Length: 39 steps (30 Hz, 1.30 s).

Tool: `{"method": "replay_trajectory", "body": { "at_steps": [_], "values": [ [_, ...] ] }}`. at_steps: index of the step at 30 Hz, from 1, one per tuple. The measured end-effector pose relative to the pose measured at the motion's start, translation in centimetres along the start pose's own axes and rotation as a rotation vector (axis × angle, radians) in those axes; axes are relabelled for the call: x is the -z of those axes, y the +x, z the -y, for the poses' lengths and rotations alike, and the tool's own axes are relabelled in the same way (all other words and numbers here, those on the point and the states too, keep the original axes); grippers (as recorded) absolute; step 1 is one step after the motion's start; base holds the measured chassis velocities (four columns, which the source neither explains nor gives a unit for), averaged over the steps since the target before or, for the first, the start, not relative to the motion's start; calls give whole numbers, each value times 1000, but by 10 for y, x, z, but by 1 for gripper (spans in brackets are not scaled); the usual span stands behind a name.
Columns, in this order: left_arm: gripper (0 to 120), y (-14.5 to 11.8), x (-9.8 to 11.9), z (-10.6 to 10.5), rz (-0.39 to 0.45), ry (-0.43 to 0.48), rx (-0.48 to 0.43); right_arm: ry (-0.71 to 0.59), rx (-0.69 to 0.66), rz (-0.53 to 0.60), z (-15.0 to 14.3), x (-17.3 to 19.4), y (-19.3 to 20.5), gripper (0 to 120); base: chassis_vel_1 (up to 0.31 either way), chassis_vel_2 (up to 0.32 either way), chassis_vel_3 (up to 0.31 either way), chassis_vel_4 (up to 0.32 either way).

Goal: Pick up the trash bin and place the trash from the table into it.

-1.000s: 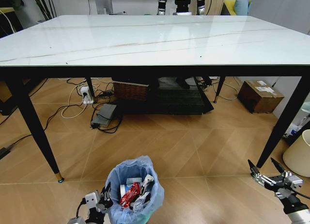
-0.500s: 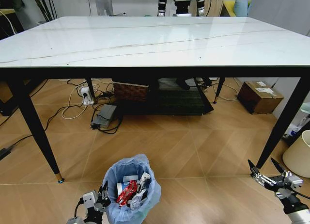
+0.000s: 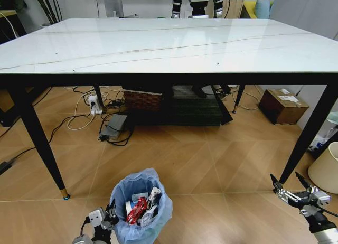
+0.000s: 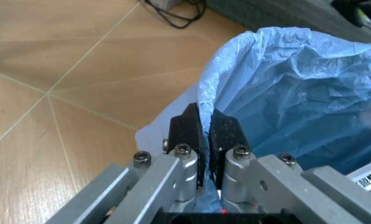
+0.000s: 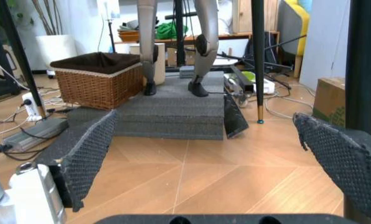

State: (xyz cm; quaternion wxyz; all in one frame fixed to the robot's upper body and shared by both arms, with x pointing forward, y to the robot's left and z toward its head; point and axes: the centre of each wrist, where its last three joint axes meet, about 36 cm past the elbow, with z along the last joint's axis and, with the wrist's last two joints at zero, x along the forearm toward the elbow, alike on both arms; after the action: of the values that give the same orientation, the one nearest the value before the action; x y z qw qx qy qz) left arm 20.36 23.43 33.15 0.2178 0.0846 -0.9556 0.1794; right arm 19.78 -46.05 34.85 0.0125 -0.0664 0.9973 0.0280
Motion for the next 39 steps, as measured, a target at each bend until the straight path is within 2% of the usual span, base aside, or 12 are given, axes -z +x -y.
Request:
{"method": "replay_trajectory", "body": {
  "at_steps": [6, 17, 23, 25, 29, 34, 37, 39],
  "values": [
    [0, -6, -2, -2, -17, 11, 29, 0, 0, 0, 0, 0, 0, 100, 0, 0, 0, 0],
    [0, -5, -1, -1, -20, 8, 29, 0, 0, 0, 0, 0, 0, 100, 0, 0, 0, 0],
    [23, -5, -1, -1, -15, 3, 23, 0, 0, 0, 0, 0, 0, 100, 0, 0, 0, 0],
    [26, -5, -1, -1, -14, 2, 24, 0, 0, 0, 0, 0, 0, 100, 0, 0, 0, 0],
    [47, -5, -1, 0, -8, -6, 23, 0, 0, 0, 0, 0, 0, 100, 0, 0, 0, 0],
    [58, -4, 1, 1, 4, -13, 21, 0, 0, 0, 0, 0, 0, 100, 0, 0, 0, 0],
    [77, -2, 8, 2, 39, -22, 18, 0, 0, 0, 0, 0, 0, 100, 0, 0, 0, 0],
    [78, -2, 9, 2, 43, -24, 18, 0, 0, 0, 0, 0, 0, 100, 0, 0, 0, 0]
  ]
}}
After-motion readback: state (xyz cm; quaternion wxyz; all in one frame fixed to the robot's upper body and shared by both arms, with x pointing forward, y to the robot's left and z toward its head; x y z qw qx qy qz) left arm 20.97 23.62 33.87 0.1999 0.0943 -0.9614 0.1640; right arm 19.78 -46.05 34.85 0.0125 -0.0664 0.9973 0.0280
